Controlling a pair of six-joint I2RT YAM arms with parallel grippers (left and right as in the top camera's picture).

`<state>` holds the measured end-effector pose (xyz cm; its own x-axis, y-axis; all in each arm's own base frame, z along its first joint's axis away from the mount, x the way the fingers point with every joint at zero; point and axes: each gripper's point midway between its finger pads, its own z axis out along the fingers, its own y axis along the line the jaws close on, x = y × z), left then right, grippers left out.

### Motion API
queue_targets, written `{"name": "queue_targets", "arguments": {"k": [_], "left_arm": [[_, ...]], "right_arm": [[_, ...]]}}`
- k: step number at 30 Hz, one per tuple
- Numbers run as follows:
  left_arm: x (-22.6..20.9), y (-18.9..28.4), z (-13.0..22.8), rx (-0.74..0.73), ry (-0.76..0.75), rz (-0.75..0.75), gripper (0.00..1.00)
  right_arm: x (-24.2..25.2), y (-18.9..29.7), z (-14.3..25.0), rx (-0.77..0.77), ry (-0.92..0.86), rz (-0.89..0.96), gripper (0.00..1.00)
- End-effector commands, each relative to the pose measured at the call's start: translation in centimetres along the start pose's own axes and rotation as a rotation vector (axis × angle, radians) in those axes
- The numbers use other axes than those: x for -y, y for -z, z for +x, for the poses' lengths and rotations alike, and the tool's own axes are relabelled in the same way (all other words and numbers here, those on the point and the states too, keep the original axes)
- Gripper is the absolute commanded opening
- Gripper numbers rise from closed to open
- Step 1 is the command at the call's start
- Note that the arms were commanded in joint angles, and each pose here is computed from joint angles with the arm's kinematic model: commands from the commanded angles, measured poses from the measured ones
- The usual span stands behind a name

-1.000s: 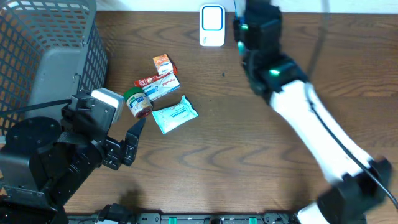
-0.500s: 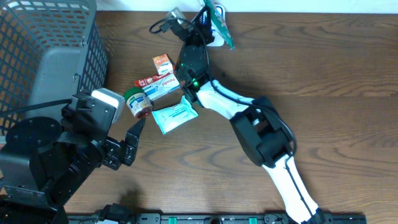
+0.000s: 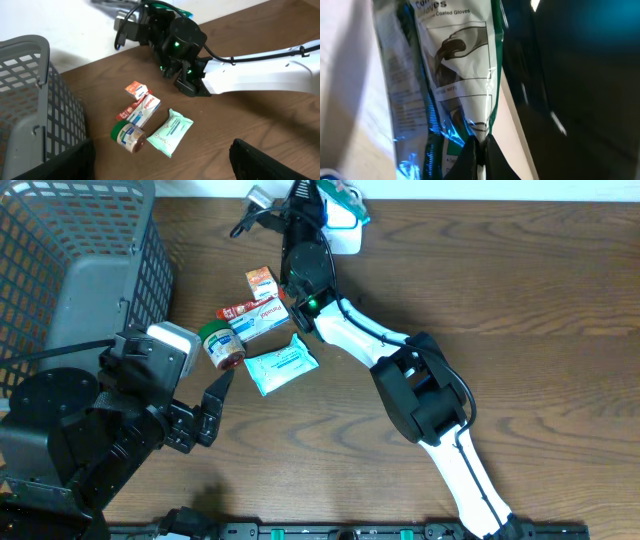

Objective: Scan the item barcode
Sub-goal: 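Hold the green 3M glove pack in front of the white scanner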

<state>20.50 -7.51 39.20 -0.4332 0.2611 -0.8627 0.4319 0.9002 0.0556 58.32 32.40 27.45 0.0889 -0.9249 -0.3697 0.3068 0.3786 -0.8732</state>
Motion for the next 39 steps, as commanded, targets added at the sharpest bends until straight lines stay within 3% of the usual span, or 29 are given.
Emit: {"name": "queue_targets", "arguments": {"k": [1, 16, 39], "left_arm": [[-0.2, 0.1, -0.2, 0.005, 0.006, -0.013, 0.86], [-0.2, 0.1, -0.1, 0.005, 0.006, -0.013, 0.86], [-0.2, 0.1, -0.2, 0.005, 0.006, -0.013, 0.86]], "right_arm": [[-0.8, -0.2, -1.5, 0.114, 0.097, -0.007, 0.01], [-1.6, -1.8, 3.0, 0.101, 0.202, 0.077, 0.01], [-3.8, -2.5, 5.5, 0.078, 0.202, 0.02, 0.01]]}}
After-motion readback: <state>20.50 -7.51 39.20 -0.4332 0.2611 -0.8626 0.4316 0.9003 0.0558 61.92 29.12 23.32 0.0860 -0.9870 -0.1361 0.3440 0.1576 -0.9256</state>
